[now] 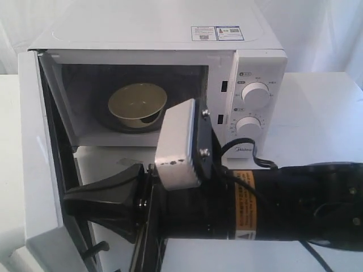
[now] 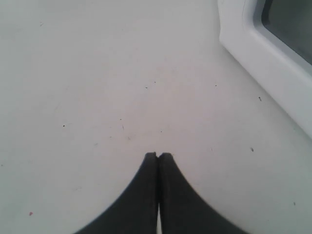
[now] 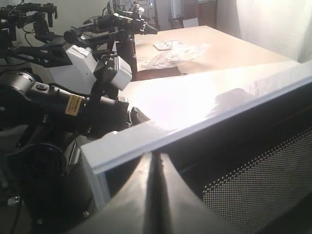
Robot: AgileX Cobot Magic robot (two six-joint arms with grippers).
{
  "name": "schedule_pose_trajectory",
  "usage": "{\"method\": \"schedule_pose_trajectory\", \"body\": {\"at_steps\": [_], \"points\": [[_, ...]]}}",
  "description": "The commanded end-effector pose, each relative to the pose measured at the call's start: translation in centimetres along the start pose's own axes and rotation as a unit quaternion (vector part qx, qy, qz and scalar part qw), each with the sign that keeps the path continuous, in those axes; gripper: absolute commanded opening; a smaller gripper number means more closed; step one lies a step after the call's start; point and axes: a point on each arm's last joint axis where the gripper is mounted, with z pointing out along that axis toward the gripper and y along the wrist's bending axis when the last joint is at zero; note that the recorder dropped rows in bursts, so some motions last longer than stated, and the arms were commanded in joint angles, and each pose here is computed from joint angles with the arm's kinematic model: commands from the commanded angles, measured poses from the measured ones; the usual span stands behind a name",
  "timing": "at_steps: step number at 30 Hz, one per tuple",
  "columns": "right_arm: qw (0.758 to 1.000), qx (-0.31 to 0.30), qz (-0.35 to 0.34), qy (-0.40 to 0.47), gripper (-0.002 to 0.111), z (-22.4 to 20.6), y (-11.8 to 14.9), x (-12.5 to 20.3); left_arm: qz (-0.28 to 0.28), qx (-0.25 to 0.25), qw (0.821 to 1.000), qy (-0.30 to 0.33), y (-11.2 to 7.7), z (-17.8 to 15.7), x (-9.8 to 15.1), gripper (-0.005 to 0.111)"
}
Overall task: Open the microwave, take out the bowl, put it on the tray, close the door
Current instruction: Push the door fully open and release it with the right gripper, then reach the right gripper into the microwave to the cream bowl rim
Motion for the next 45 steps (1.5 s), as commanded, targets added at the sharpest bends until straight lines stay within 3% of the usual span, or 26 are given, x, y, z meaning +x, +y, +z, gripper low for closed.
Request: {"method": "schedule_pose_trajectory", "body": {"at_steps": [1, 8, 13, 16, 19, 21, 22, 26, 36, 40, 45], "points": [[1.0, 0.01, 0.008, 0.005, 0.0, 1.1, -0.2, 1.3, -0.004, 0.001, 1.0, 0.007, 0.0, 0.0, 0.2, 0.0], [0.999, 0.02, -0.03, 0.018, 0.0, 1.4, -0.6, 2.0, -0.004, 0.001, 1.0, 0.007, 0.0, 0.0, 0.2, 0.0], [0.989, 0.078, -0.1, 0.076, 0.0, 1.6, -2.0, 2.0, -0.004, 0.001, 1.0, 0.007, 0.0, 0.0, 0.2, 0.0], [0.962, 0.16, -0.153, 0.16, 0.0, 1.6, -4.1, 1.7, -0.004, 0.001, 1.0, 0.007, 0.0, 0.0, 0.2, 0.0], [0.933, 0.191, -0.217, 0.215, 0.0, 1.7, -5.3, 0.8, -0.004, 0.001, 1.0, 0.007, 0.0, 0.0, 0.2, 0.0], [0.91, 0.188, -0.281, 0.24, 0.009, 1.8, -5.8, 0.3, -0.004, 0.001, 1.0, 0.007, 0.0, 0.0, 0.2, 0.0], [0.892, 0.175, -0.335, 0.247, 0.018, 2.0, -5.9, 0.0, -0.004, 0.001, 1.0, 0.007, 0.0, 0.0, 0.2, 0.0], [0.856, 0.156, -0.41, 0.274, 0.037, 2.5, -6.6, 0.1, -0.004, 0.001, 1.0, 0.007, 0.0, 0.0, 0.2, 0.0], [0.843, 0.184, -0.411, 0.293, 0.042, 4.3, -13.5, 1.9, -0.004, 0.001, 1.0, 0.007, 0.0, 0.0, 0.2, 0.0], [0.842, 0.19, -0.407, 0.299, 0.053, 5.0, -15.3, 2.6, -0.004, 0.001, 1.0, 0.007, 0.0, 0.0, 0.2, 0.0], [0.814, 0.165, -0.454, 0.323, 0.054, 5.9, -16.4, 3.9, -0.004, 0.001, 1.0, 0.007, 0.0, 0.0, 0.2, 0.0]]}}
